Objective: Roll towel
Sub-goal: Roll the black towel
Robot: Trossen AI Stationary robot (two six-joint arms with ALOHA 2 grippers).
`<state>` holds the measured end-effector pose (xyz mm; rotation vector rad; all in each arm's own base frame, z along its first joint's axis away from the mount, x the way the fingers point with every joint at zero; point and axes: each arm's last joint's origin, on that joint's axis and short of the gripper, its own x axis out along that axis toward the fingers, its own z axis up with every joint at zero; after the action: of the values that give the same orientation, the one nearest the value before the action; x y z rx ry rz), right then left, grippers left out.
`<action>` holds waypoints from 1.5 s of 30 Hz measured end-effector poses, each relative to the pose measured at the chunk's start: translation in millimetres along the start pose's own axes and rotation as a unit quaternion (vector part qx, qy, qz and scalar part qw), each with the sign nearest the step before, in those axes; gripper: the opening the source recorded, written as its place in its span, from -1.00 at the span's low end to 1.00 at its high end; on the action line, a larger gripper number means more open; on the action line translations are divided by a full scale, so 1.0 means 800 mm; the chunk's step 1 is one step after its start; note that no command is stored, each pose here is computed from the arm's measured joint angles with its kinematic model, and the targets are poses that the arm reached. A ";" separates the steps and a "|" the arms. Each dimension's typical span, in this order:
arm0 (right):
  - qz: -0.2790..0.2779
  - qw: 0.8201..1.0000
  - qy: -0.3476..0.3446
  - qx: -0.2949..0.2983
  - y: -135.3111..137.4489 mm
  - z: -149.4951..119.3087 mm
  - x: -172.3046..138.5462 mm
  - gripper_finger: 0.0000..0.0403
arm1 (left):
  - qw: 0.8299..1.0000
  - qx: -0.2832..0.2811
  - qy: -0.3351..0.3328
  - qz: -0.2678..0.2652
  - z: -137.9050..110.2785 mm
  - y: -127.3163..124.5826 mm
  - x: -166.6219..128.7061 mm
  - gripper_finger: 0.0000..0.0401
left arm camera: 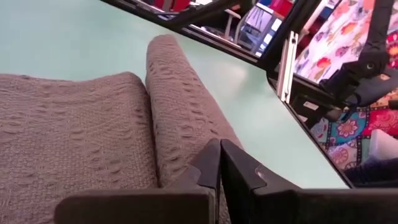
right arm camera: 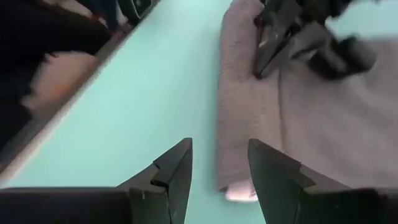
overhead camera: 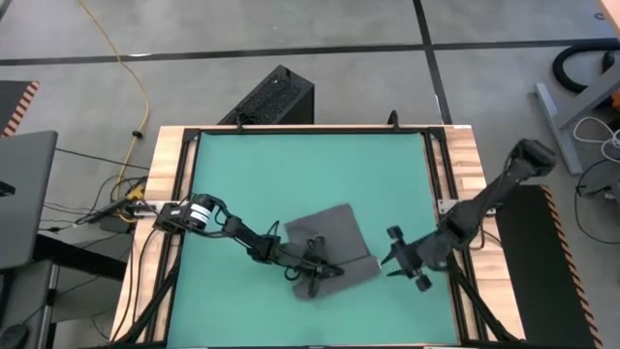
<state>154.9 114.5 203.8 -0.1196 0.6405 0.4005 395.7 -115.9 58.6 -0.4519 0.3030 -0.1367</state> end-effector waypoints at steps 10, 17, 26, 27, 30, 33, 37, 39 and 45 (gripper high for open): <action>-0.086 0.986 0.064 -0.129 0.028 -0.022 0.057 0.03 | 1.000 -0.015 0.006 0.009 0.003 0.005 0.002 -1.00; -0.115 0.977 0.103 -0.145 0.031 -0.032 0.086 0.29 | 1.000 -0.017 0.006 0.009 0.002 0.004 0.002 -1.00; -0.153 0.972 0.145 -0.108 0.012 -0.051 0.122 0.16 | 1.000 -0.017 0.010 0.010 0.001 0.004 0.002 -1.00; -0.150 0.972 0.146 -0.104 0.010 -0.050 0.122 0.06 | 1.000 -0.017 0.011 0.009 0.001 0.003 0.002 -1.00; -0.127 0.977 0.147 -0.093 0.006 -0.046 0.119 -0.39 | 1.000 -0.014 0.013 0.008 -0.002 0.000 0.001 -1.00; -0.074 0.984 0.148 -0.068 0.001 -0.039 0.111 -0.82 | 1.000 -0.011 0.013 0.011 -0.004 -0.004 0.001 -1.00; 0.023 0.986 0.150 0.067 -0.014 -0.028 0.099 -0.81 | 1.000 -0.010 0.010 0.015 -0.009 -0.013 0.000 -1.00; 0.074 0.971 0.159 0.162 -0.026 -0.024 0.095 -0.77 | 1.000 -0.009 0.008 0.015 -0.014 -0.022 -0.002 -1.00; 0.174 0.930 0.187 0.264 -0.048 -0.026 0.100 -0.76 | 0.999 -0.009 -0.043 -0.025 -0.010 -0.038 -0.004 -1.00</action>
<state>217.1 100.8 138.7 0.4484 1.1334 0.5380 388.6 -145.5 66.3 -0.4827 0.2094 -0.1627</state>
